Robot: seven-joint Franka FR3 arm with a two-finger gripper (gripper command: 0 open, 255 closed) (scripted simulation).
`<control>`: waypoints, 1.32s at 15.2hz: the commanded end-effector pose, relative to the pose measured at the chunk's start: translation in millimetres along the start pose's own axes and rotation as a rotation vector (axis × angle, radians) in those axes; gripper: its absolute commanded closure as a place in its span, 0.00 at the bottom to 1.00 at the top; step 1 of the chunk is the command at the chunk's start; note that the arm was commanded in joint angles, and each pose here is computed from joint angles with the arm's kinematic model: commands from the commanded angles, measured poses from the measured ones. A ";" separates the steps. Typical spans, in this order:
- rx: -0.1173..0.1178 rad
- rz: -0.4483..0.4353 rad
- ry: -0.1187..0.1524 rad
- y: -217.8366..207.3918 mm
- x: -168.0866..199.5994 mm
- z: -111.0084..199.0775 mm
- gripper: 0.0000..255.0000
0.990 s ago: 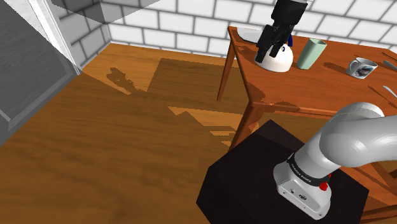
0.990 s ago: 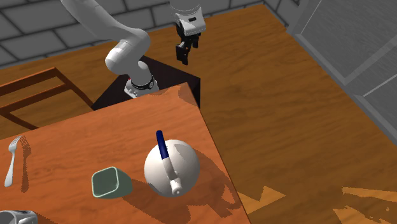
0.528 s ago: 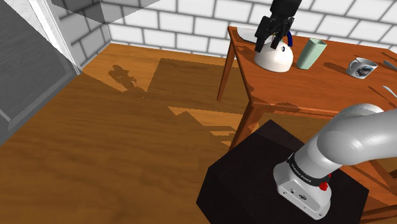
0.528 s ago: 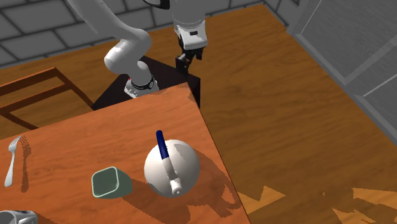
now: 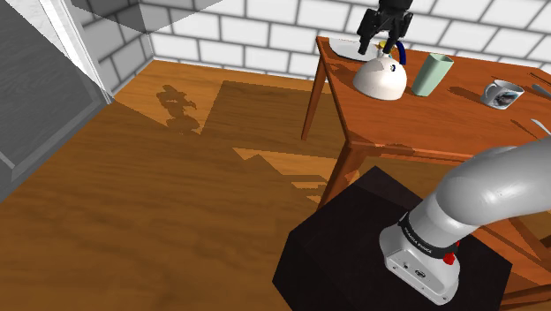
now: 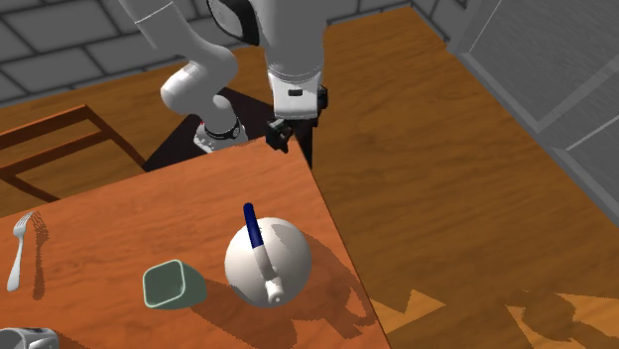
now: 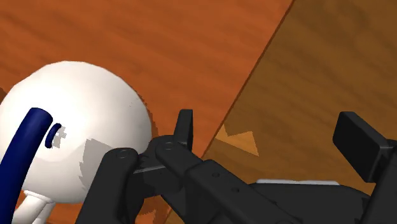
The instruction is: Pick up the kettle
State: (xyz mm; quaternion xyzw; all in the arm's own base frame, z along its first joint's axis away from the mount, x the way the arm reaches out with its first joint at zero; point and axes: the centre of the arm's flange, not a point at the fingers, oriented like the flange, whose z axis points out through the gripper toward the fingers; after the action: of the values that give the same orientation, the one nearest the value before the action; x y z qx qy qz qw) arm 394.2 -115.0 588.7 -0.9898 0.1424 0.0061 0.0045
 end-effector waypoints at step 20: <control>-0.057 0.450 -0.016 204.8 99.7 -11.0 0.00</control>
State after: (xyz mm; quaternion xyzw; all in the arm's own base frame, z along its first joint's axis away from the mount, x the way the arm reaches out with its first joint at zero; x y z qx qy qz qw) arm 432.7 -338.3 601.4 -0.9332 0.3582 0.0191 -0.0233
